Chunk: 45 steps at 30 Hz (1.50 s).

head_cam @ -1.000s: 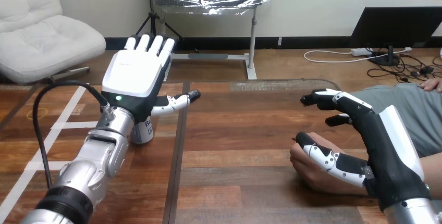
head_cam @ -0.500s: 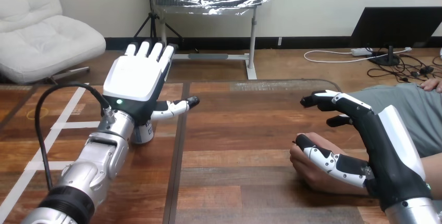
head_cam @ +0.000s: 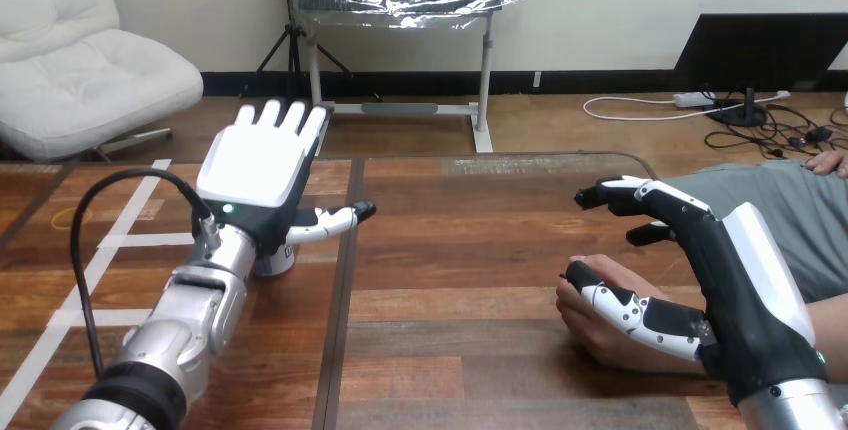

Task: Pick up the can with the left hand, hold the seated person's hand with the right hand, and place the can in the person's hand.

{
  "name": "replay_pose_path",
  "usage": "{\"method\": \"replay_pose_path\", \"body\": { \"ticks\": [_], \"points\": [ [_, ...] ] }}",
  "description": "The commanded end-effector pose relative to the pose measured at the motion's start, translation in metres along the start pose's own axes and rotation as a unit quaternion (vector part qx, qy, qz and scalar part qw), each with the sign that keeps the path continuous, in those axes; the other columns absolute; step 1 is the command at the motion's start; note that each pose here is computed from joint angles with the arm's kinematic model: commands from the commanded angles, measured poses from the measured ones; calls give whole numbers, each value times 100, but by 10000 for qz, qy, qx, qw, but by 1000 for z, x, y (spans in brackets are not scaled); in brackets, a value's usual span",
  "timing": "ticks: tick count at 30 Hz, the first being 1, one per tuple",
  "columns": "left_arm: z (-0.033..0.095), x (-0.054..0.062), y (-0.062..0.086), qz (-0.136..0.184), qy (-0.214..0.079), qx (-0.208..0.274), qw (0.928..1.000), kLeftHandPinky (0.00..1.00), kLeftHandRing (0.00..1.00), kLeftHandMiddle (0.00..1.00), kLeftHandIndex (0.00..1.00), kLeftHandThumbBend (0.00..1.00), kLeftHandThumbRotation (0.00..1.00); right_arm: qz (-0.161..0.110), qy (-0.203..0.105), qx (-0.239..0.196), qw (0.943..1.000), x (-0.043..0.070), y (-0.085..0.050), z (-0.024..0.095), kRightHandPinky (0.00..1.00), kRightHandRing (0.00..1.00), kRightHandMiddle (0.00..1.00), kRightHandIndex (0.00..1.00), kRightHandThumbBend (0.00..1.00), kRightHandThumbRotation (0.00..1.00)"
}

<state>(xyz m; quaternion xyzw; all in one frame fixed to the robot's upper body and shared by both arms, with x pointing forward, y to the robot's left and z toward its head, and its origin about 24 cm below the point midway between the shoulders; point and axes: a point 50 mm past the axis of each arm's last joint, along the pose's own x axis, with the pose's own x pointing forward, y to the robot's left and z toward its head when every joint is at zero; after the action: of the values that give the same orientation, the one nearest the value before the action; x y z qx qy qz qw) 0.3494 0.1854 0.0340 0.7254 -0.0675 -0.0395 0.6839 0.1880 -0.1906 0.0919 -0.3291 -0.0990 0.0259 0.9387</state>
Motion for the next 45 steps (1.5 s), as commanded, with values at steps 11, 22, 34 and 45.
{"method": "replay_pose_path", "body": {
  "ticks": [11, 22, 34, 45],
  "points": [
    [3, 19, 16, 111, 110, -9, 9999, 100, 100, 100, 100, 67, 100, -171, -474, -244, 9984, 11, -15, 18, 68, 78, 81, 70, 54, 0],
    [-3, 13, 3, -147, 365, -4, 9992, 100, 100, 100, 100, 68, 100, -114, -452, -299, 9985, 11, -15, 19, 69, 79, 81, 70, 55, 0],
    [-10, 0, -17, -522, 579, -155, 9968, 100, 100, 100, 100, 68, 100, -51, -479, -368, 9982, 11, -16, 19, 69, 79, 80, 69, 56, 0],
    [-12, -8, -27, -620, 642, -275, 9956, 100, 100, 100, 100, 67, 100, -33, -447, -390, 9982, 11, -16, 19, 69, 79, 80, 69, 56, 0]
  ]
}}
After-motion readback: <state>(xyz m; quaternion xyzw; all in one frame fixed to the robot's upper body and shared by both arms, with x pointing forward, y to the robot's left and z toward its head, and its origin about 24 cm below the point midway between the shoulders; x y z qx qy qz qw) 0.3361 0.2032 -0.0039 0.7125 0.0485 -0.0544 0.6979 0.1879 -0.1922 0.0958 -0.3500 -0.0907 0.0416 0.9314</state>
